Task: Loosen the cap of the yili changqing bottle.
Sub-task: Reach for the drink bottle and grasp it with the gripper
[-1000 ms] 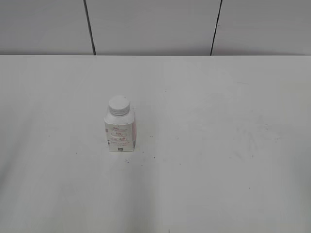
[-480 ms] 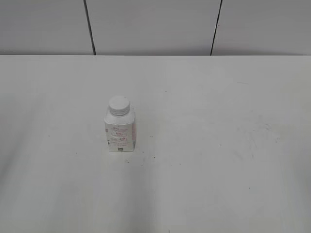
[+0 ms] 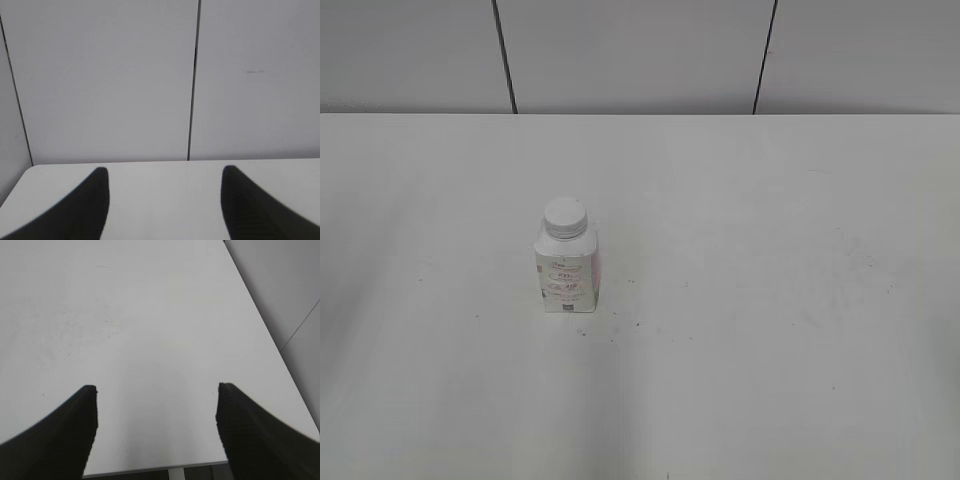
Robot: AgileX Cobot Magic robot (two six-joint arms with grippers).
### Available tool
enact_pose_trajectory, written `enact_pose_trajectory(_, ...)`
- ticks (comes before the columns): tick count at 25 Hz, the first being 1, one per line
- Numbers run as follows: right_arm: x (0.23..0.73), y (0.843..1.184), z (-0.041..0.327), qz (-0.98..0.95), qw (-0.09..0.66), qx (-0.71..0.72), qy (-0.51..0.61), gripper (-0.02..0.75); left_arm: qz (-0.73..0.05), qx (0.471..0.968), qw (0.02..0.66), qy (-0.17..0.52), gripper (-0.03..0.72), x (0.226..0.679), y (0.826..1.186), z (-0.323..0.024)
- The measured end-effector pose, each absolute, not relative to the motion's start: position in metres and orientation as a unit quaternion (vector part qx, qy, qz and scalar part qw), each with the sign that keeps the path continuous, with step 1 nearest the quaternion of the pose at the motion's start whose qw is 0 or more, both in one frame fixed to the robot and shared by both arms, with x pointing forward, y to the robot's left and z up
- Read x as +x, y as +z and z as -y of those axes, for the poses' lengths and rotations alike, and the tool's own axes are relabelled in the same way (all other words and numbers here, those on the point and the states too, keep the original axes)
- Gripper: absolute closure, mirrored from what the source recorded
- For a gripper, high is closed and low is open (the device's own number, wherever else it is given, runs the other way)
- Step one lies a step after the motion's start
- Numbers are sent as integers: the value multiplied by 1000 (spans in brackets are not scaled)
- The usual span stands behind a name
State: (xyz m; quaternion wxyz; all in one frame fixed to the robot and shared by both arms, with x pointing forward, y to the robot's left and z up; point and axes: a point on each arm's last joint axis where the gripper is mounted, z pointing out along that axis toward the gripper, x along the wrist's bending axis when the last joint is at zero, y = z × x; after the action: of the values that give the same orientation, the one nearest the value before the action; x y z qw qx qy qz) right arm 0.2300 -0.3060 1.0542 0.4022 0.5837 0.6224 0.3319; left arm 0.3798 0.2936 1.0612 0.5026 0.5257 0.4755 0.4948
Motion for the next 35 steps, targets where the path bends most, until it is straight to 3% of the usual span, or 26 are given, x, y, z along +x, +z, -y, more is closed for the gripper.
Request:
enact_pose_trajectory(8,230,1054,306,-622,402,584,332,155,-480,531,498,489,249,391,1055,-293)
enact_pose_trajectory(15,230,1054,306,-623,401,584,334,155,-502,564,467,460,249,418,1031,-291)
enact_pose_trajectory(24,230,1054,305,-623,398,584,336,155,-453,625,449,451,249,448,1002,-281)
enact_pose_trajectory(31,230,1054,305,-623,398,584,336,155,-438,678,446,386,249,461,970,-270)
enact_pose_trajectory(35,230,1054,305,-623,398,584,336,155,-426,699,477,320,249,467,959,-261)
